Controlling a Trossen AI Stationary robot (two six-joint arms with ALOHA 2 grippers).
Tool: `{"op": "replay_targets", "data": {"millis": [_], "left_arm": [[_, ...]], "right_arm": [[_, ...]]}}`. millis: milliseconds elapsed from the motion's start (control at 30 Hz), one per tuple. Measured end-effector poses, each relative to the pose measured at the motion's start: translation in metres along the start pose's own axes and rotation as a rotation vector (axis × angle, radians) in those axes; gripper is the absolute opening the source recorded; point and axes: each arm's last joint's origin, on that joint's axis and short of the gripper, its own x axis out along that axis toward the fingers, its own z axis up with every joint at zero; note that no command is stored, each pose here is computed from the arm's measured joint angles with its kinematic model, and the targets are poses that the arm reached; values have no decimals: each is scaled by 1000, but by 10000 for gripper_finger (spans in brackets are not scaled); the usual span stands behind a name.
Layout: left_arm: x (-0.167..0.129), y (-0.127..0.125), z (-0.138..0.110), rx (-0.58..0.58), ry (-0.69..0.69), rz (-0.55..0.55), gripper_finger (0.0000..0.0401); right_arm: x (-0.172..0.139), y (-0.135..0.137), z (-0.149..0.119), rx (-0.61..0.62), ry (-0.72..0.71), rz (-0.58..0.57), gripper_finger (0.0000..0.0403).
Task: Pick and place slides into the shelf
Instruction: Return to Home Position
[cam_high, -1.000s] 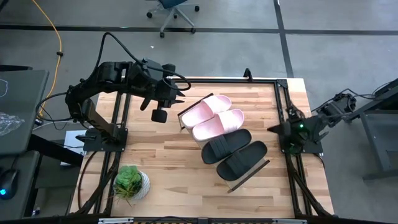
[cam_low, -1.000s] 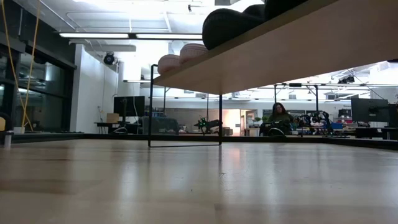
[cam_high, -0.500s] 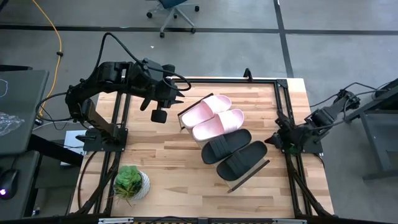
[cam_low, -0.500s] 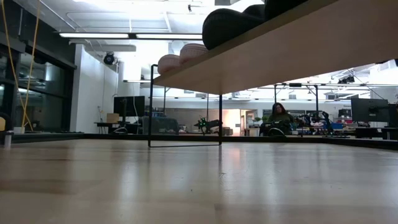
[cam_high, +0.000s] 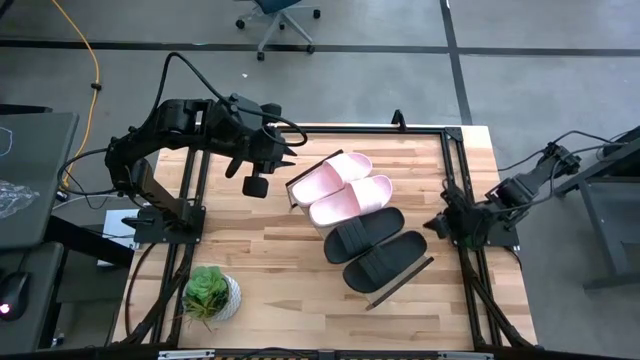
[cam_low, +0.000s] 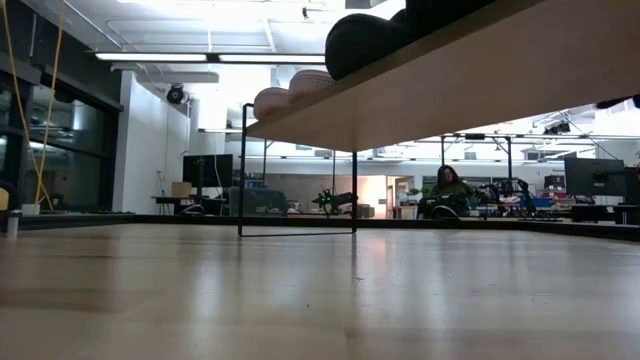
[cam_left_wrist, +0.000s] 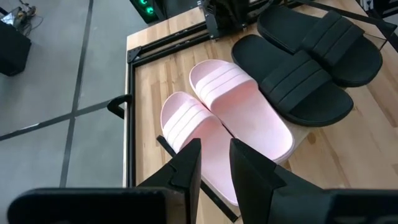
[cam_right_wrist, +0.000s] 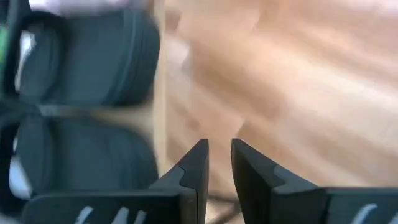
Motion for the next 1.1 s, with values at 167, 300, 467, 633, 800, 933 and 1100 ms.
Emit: {"op": "replay_targets", "data": {"millis": [167,300,467,633,800,933,1100], "left_arm": [[0,0,0,12,3,-1,74],[-10,8,-2,2,-39,41,69],[-50,17,-12,-40,-132,140,24],[-105,17,-34,-101,-206,263,11],[-136,9,-52,-193,-262,299,3],[-142,-4,-71,-251,-295,368,1],[-120,-25,-97,-274,-476,360,1]], "right_arm": [[-8,-3,9,-7,-200,59,59],[-33,7,22,-72,-312,206,46],[-90,38,48,-232,-560,529,16],[-139,69,65,-536,-823,847,3],[-130,79,59,-738,-845,818,0],[-100,65,48,-658,-754,762,0],[-67,43,33,-512,-775,873,0]]}}
